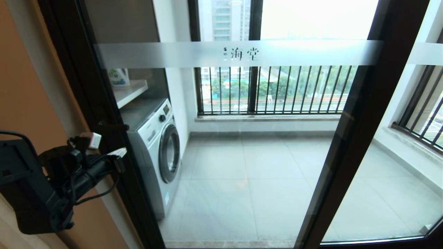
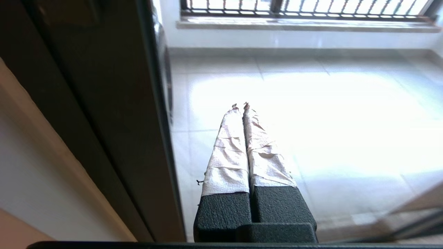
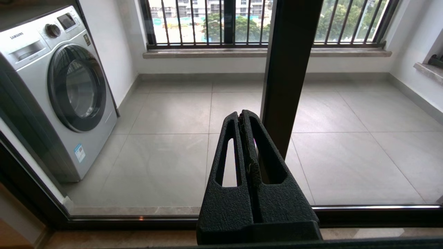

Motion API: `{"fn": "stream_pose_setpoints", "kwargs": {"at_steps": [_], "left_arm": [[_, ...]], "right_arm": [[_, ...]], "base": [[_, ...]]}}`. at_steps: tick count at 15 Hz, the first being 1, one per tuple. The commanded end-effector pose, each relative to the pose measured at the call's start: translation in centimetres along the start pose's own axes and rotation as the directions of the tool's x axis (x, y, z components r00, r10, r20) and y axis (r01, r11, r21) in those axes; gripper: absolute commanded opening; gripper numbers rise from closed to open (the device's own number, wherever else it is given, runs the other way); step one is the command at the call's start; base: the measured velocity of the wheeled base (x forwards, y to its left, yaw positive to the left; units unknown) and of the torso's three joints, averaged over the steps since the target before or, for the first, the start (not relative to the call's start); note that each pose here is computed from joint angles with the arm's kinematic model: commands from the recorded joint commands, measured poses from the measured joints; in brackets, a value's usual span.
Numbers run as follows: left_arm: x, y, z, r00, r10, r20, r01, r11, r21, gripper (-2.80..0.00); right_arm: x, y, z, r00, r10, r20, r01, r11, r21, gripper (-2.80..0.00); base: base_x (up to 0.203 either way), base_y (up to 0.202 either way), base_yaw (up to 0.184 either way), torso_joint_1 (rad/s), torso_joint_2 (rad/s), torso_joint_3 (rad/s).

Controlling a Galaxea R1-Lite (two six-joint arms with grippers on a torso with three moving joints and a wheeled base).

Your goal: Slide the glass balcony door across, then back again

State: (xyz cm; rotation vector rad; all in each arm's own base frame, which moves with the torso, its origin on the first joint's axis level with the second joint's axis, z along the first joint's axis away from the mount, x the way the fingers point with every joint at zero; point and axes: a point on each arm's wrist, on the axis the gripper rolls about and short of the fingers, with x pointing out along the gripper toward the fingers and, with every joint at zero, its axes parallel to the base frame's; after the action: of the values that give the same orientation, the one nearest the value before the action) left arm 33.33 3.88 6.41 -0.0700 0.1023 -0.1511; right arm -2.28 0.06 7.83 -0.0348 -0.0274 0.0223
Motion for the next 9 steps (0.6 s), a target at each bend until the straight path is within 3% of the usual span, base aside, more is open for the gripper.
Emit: {"fn": "stream_pose_setpoints", "kwargs": {"at_steps": [1, 5, 9], "left_arm": [[-3.0, -1.0, 1.1, 0.999, -0.041, 0.003, 0.041, 0.997, -0.059, -2.80], [-7.4, -2.7, 4.8, 0.986, -0.136, 0.099, 0.154, 0.966, -0.207, -2.80], [-11.4, -4.0, 7.3, 0.969, -0.161, 0.188, 0.198, 0.960, -0.196, -2.80]], "right_arm": [[0.1, 0.0, -0.3, 1.000, 0.001, -0.012, -0.001, 1.000, -0.001, -2.80], [0.1, 0.0, -0.3, 1.000, 0.002, -0.011, -0.002, 1.000, -0.001, -2.80], [0.1, 0.0, -0.3, 1.000, 0.001, -0.012, -0.001, 1.000, -0.001, -2.80]], "base": [[0.000, 0.000, 0.000, 0.000, 0.00, 0.000], [0.000, 0.000, 0.000, 0.000, 0.00, 0.000], [0.000, 0.000, 0.000, 0.000, 0.00, 0.000]]}}
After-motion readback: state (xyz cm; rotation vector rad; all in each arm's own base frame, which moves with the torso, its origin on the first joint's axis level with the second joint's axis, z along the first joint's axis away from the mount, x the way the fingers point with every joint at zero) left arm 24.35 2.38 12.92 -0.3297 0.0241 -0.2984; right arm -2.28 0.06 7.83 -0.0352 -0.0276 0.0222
